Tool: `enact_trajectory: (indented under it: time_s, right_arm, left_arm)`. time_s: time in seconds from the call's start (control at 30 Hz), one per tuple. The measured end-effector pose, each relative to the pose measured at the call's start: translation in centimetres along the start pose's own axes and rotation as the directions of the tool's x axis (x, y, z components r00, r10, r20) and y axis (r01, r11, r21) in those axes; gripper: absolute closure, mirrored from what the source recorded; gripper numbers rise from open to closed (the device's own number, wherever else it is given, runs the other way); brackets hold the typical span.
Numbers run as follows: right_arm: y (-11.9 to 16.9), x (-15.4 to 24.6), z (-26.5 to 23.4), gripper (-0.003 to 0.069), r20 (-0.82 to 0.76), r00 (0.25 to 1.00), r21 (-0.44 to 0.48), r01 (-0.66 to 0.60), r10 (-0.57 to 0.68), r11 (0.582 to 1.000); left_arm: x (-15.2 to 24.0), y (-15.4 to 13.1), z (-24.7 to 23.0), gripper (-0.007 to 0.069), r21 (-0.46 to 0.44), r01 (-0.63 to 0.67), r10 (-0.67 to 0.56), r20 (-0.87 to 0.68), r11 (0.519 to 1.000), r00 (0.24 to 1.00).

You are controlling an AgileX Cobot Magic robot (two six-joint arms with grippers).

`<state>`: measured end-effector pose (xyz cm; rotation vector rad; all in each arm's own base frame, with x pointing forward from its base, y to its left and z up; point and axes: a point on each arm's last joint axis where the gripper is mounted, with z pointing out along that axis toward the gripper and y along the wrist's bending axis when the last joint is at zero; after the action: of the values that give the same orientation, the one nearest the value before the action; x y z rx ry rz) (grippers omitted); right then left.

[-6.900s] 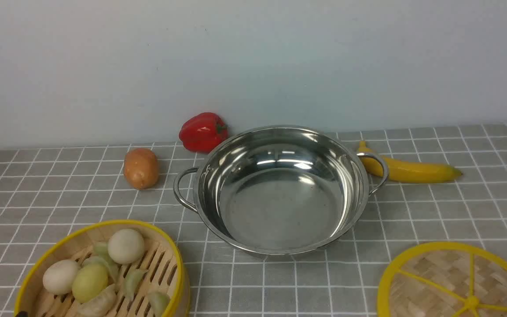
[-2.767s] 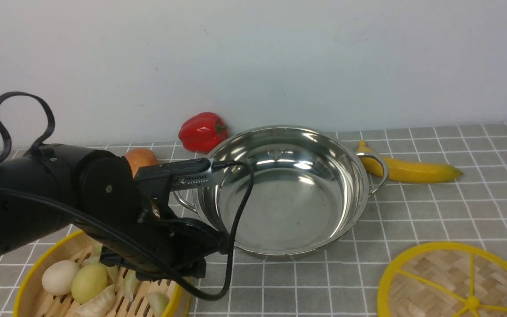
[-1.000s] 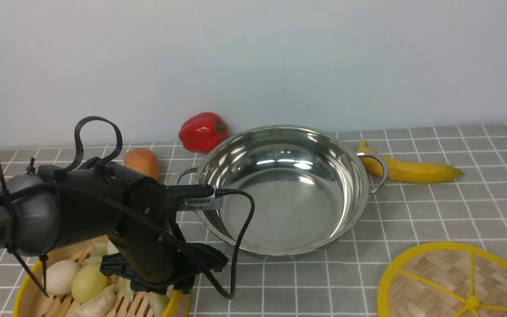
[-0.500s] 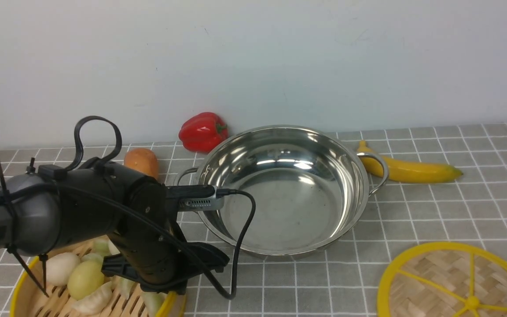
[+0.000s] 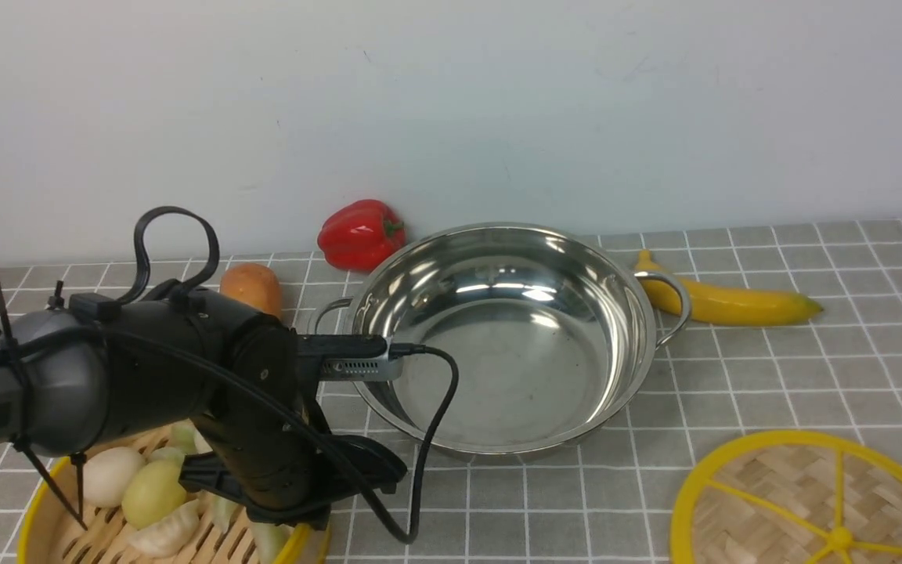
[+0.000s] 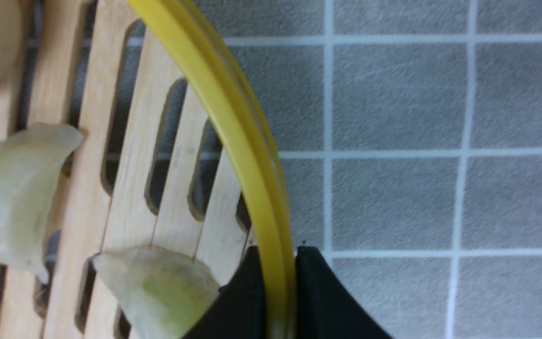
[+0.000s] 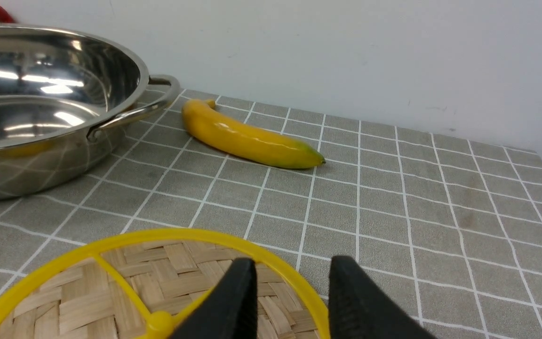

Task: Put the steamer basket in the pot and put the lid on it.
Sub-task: Use the left arm to lift the steamer closest to it, then use the left arm to put the steamer into the iron steamer pot in the middle

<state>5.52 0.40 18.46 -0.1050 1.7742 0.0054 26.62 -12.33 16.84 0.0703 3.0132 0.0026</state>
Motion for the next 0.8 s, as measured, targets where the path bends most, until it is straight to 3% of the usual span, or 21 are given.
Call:
enact_trajectory:
  time_s: [0.3,0.8]
  right_arm:
    - [0.0,0.0,0.0,0.0416,0.0,1.0,0.0,-0.001,0.001,1.0]
    - [0.0,0.0,0.0,0.0416,0.0,1.0,0.0,0.0,0.0,1.0]
  left_arm:
    - [0.8,0.7,-1.2,0.0574,-0.047,-0.168,0.166,-0.054,0.985,0.985]
    - [0.0,1.5,-10.0,0.0561,-0.095,-0.397,0.398,-0.009,0.913,0.917]
